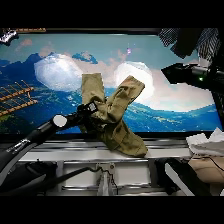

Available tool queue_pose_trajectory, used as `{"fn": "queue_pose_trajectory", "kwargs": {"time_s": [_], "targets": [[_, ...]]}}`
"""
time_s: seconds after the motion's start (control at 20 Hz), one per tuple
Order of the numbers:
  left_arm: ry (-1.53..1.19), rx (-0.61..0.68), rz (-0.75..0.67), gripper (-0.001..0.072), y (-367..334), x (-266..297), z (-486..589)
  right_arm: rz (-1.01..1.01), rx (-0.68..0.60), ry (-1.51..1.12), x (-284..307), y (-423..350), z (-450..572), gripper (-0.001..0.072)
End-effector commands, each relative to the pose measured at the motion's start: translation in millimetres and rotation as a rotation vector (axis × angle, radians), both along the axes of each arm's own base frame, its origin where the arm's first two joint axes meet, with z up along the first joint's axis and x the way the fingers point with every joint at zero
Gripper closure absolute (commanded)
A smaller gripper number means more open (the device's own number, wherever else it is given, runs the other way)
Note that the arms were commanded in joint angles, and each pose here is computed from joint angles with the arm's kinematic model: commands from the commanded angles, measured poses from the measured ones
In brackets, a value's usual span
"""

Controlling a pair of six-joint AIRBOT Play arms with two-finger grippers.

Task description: Fold the clothes and pants, and hang the long-sleeved shirts on hangers.

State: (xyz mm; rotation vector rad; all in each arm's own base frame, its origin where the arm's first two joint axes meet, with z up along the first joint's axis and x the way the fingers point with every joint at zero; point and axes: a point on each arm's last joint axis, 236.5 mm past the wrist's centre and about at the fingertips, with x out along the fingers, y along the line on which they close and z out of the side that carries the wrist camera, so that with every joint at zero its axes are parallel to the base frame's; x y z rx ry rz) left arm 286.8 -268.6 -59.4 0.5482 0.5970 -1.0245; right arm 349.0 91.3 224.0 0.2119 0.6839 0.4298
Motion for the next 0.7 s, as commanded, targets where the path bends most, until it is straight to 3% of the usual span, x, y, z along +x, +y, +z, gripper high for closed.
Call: {"fn": "queue_pose_trajectory", "kwargs": {"time_s": [0.0, 0.05, 0.1, 0.15, 0.2, 0.5, 0.65], "targets": [[-0.034, 0.058, 0.028, 0.0104, 2, 16, -19, 0.034, 0.044, 0.018, -7, 11, 2, 0.0161], [-0.025, 0.062, 0.025, 0.0125, -1, 19, -23, 0.04, 0.061, 0.017, -7, 15, 4, 0.0161], [-0.023, 0.055, 0.027, 0.0326, -6, 23, -21, 0.044, 0.068, 0.017, -8, 16, 5, 0.0162], [-0.033, 0.034, 0.04, 0.0636, -10, 29, -11, 0.049, 0.069, 0.022, -9, 17, 5, 0.0162], [-0.058, -0.011, 0.064, 0.0694, -15, 38, 11, 0.055, 0.066, 0.033, -11, 18, 2, 0.0163], [-0.509, -0.337, 0.222, 0.0695, -2, 89, 259, 0.117, 0.063, 0.259, -48, 25, -46, 0.0191], [-0.599, -0.412, 0.219, 0.0695, -1, 86, 319, 0.147, 0.092, 0.431, -82, 40, -98, 0.0189]]}}
